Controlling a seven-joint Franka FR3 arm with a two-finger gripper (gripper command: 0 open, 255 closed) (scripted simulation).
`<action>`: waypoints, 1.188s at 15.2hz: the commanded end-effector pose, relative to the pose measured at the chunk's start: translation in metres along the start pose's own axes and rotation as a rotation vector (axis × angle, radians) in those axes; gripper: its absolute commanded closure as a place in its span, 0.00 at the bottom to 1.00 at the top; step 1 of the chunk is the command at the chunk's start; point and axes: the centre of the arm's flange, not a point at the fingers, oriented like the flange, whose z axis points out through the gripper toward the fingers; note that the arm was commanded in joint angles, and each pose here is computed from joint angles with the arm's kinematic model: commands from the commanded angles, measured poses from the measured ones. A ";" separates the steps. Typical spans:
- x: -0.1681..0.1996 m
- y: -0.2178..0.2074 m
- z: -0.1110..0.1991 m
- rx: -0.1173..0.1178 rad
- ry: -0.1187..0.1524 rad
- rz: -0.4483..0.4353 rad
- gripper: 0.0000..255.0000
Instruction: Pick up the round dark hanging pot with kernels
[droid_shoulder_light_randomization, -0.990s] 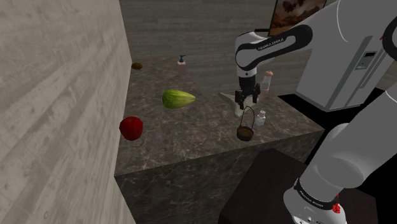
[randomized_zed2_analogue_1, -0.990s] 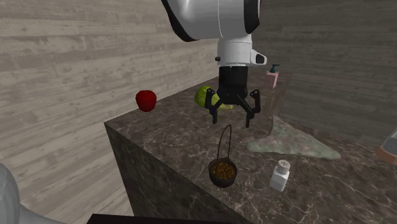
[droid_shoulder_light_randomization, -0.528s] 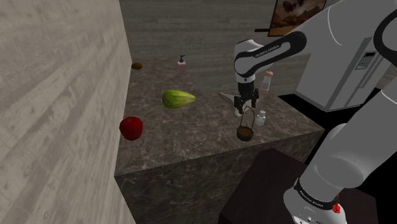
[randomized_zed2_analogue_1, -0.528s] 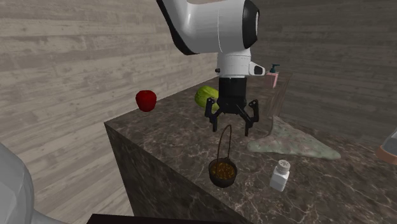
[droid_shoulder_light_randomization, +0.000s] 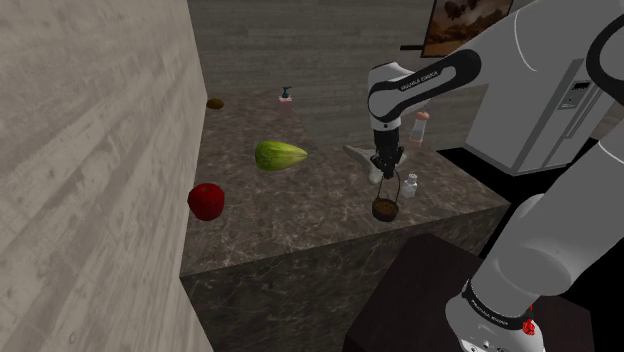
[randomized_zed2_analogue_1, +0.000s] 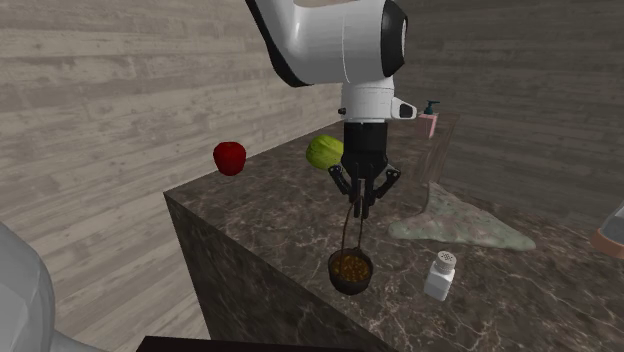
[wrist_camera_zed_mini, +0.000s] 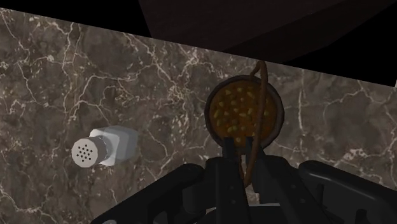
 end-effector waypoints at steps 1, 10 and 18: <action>0.000 0.000 0.000 0.000 -0.001 0.000 1.00; -0.011 0.004 -0.041 0.000 -0.001 0.000 1.00; -0.020 0.008 -0.077 0.000 -0.001 0.000 1.00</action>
